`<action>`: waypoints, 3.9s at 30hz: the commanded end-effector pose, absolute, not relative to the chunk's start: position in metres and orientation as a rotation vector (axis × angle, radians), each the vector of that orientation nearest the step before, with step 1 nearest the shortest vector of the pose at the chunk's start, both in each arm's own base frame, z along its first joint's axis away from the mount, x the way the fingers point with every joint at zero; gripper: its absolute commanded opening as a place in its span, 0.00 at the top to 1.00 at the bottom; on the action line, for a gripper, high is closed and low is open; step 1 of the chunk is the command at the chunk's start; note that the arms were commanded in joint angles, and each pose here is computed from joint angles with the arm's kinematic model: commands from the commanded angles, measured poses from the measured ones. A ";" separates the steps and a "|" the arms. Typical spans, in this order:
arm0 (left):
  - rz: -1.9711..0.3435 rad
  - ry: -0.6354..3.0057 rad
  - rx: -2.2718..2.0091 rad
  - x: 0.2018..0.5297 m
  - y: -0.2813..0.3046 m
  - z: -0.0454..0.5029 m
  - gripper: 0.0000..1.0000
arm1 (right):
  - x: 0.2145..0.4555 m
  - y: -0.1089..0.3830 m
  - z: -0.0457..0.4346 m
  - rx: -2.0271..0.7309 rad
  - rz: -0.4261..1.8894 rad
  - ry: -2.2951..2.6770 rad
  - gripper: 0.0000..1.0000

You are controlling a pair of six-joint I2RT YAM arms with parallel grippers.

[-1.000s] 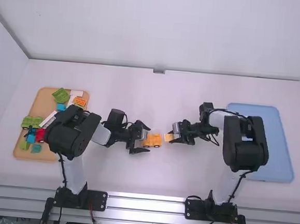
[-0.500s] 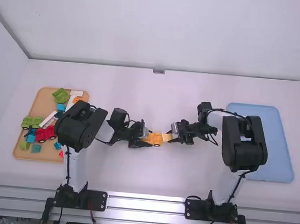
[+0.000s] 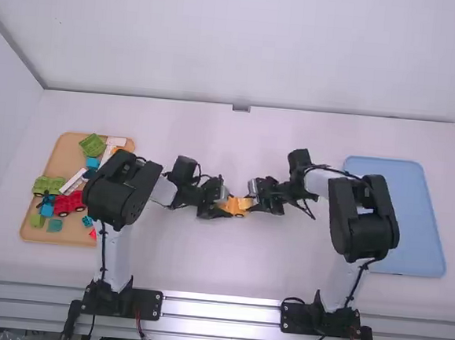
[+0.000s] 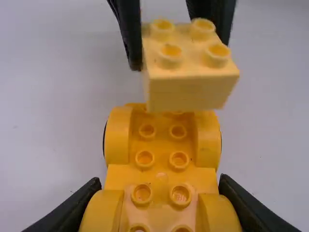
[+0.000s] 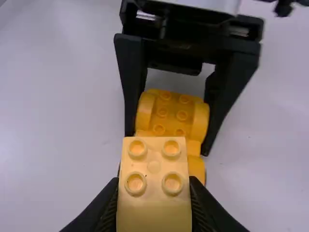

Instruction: Assemble lego blocks to make yellow taxi

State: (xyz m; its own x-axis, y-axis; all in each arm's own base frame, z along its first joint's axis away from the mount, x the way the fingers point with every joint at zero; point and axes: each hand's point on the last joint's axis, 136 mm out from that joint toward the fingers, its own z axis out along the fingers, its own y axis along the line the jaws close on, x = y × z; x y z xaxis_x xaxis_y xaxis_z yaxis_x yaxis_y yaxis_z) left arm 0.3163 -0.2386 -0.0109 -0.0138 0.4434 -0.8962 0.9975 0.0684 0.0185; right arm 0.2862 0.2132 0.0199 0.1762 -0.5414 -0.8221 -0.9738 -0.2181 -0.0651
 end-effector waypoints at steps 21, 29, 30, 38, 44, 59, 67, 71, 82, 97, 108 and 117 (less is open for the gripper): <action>-0.905 1.516 1.495 0.305 -0.239 -0.016 0.70 | 0.301 0.226 0.015 -1.807 0.824 1.651 0.83; -0.871 1.669 1.405 0.326 -0.236 -0.019 0.73 | 0.301 0.226 0.014 -1.810 0.821 1.655 0.83; -0.870 1.666 1.405 0.326 -0.236 -0.019 0.73 | 0.301 0.226 0.014 -1.810 0.821 1.655 0.83; -0.869 1.657 1.406 0.322 -0.236 -0.020 0.70 | 0.304 0.227 0.015 -1.804 0.809 1.646 0.84; -0.896 1.587 1.449 0.308 -0.237 -0.020 0.69 | 0.310 0.228 0.016 -1.784 0.794 1.652 0.84; -0.905 1.566 1.454 0.305 -0.237 -0.019 0.70 | 0.304 0.229 0.013 -1.821 0.787 1.650 0.83; -0.905 1.568 1.455 0.305 -0.237 -0.019 0.68 | 0.304 0.228 0.013 -1.818 0.789 1.653 0.60; -0.904 1.568 1.455 0.305 -0.237 -0.019 0.67 | 0.303 0.229 0.013 -1.818 0.794 1.651 0.50; -0.892 1.576 1.454 0.306 -0.236 -0.020 0.66 | 0.306 0.214 0.010 -1.811 0.782 1.683 0.47; -0.858 1.609 1.455 0.309 -0.233 -0.025 0.65 | 0.306 0.210 0.011 -1.802 0.789 1.687 0.93; -0.861 1.612 1.455 0.309 -0.233 -0.026 0.65 | 0.306 0.216 0.006 -1.845 0.743 1.685 1.00; -0.859 1.609 1.455 0.309 -0.233 -0.025 0.66 | 0.306 0.228 0.056 -1.663 0.980 1.388 1.00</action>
State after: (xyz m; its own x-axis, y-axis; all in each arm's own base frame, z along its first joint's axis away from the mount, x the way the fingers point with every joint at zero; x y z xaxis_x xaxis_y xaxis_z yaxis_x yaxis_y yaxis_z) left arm 0.3177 -0.2335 -0.0162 -0.0211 0.4502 -0.8927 0.9912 0.1262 0.0403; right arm 0.3105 0.2181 0.0255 0.0739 -0.5617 -0.8240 -0.9956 -0.0898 -0.0281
